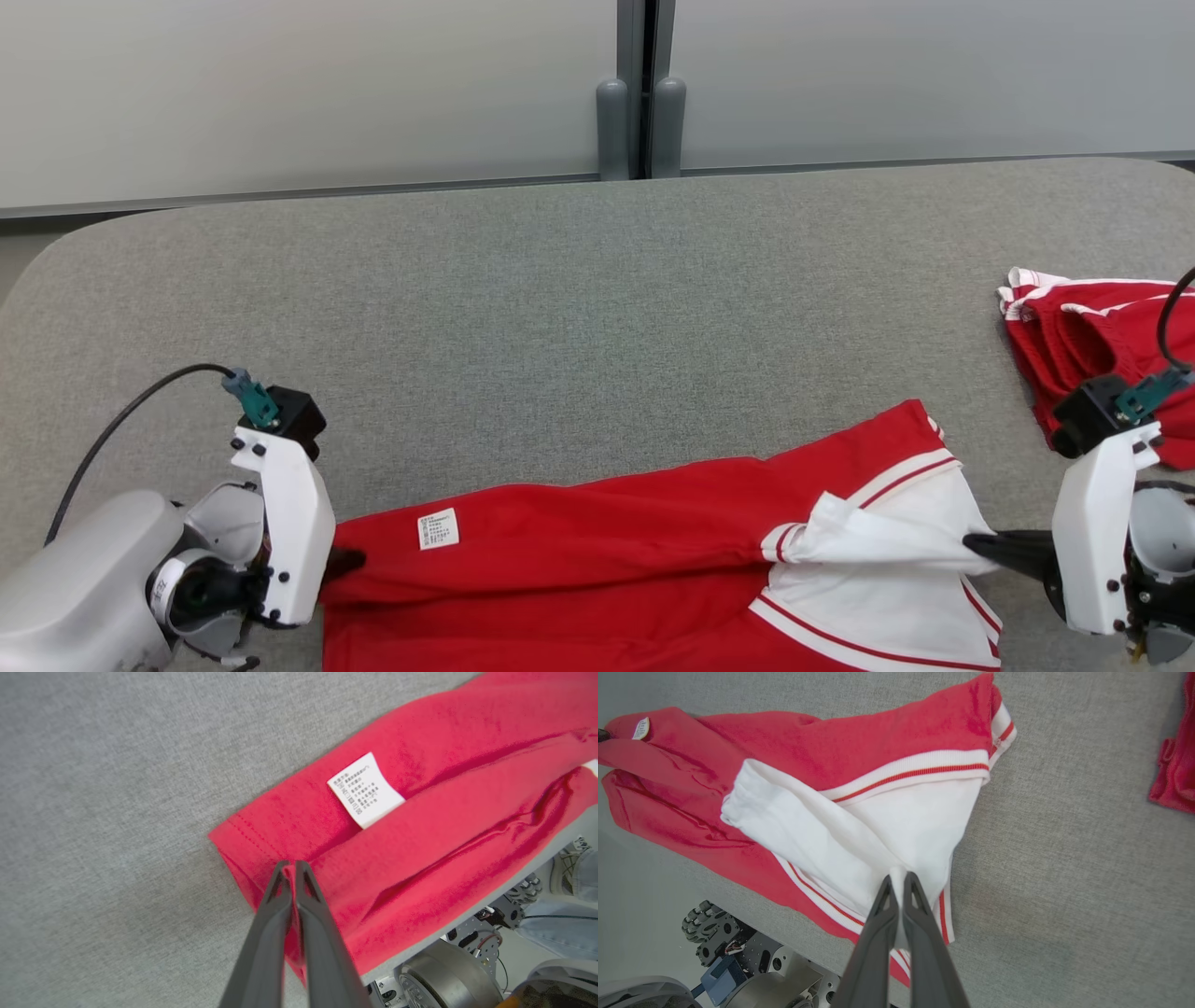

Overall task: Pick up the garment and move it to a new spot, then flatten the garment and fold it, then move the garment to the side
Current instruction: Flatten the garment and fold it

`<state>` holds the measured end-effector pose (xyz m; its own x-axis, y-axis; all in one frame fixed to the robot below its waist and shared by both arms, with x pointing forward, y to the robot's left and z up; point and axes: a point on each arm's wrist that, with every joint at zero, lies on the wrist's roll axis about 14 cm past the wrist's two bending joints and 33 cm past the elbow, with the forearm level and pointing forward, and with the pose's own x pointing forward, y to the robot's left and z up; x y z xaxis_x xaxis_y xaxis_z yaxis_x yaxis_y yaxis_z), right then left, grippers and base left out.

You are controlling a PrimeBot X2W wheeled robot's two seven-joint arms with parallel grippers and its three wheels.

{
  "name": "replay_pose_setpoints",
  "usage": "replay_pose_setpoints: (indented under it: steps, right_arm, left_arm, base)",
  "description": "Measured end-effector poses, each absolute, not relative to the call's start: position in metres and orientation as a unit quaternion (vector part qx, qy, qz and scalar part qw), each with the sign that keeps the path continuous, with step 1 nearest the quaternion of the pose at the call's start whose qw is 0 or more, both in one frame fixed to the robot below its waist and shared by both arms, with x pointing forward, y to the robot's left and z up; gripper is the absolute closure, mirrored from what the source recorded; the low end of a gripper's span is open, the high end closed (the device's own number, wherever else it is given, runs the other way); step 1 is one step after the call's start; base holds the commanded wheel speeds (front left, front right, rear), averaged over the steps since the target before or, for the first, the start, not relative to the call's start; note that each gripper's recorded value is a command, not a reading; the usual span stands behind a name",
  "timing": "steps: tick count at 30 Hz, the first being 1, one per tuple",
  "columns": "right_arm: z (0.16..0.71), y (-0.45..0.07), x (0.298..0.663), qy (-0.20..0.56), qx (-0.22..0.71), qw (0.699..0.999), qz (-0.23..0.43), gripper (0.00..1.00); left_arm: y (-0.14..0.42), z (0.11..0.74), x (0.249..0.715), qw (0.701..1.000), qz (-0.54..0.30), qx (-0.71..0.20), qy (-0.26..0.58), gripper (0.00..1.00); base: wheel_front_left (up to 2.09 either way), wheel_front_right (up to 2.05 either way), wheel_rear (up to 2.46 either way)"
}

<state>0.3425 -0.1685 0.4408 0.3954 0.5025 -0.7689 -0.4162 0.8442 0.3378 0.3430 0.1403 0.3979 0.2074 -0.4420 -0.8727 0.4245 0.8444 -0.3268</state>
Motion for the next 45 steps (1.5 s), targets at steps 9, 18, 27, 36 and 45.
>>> replay_pose_setpoints:
  steps: [9, 18, 27, 36, 45]
  right_arm:
    - [0.422, -0.162, 0.32, 0.506, 0.057, 0.816, 0.273, 0.0]
    - [0.415, -0.166, 0.309, 0.513, 0.065, 0.817, 0.257, 0.0]
    - [0.481, -0.152, 0.357, 0.303, 0.148, 0.91, 0.239, 0.0]
    - [0.546, -0.164, 0.391, 0.056, 0.189, 0.965, 0.174, 0.0]
    - [0.556, -0.196, 0.392, -0.054, 0.177, 0.979, 0.089, 0.0]
  left_arm:
    - [0.142, 0.384, 0.322, 0.756, -0.277, -0.015, 0.593, 0.0]
    - [0.146, 0.391, 0.327, 0.774, -0.27, -0.028, 0.572, 0.0]
    - [0.159, 0.456, 0.376, 0.888, -0.244, -0.039, 0.389, 0.0]
    - [0.202, 0.532, 0.398, 0.988, -0.101, -0.051, 0.108, 0.0]
    - [0.223, 0.532, 0.355, 0.994, 0.006, -0.105, 0.027, 0.0]
  base:
    - [0.0, 0.0, 0.0]
    - [0.0, 0.0, 0.0]
    - [0.0, 0.0, 0.0]
    - [0.0, 0.0, 0.0]
    - [0.0, 0.0, 0.0]
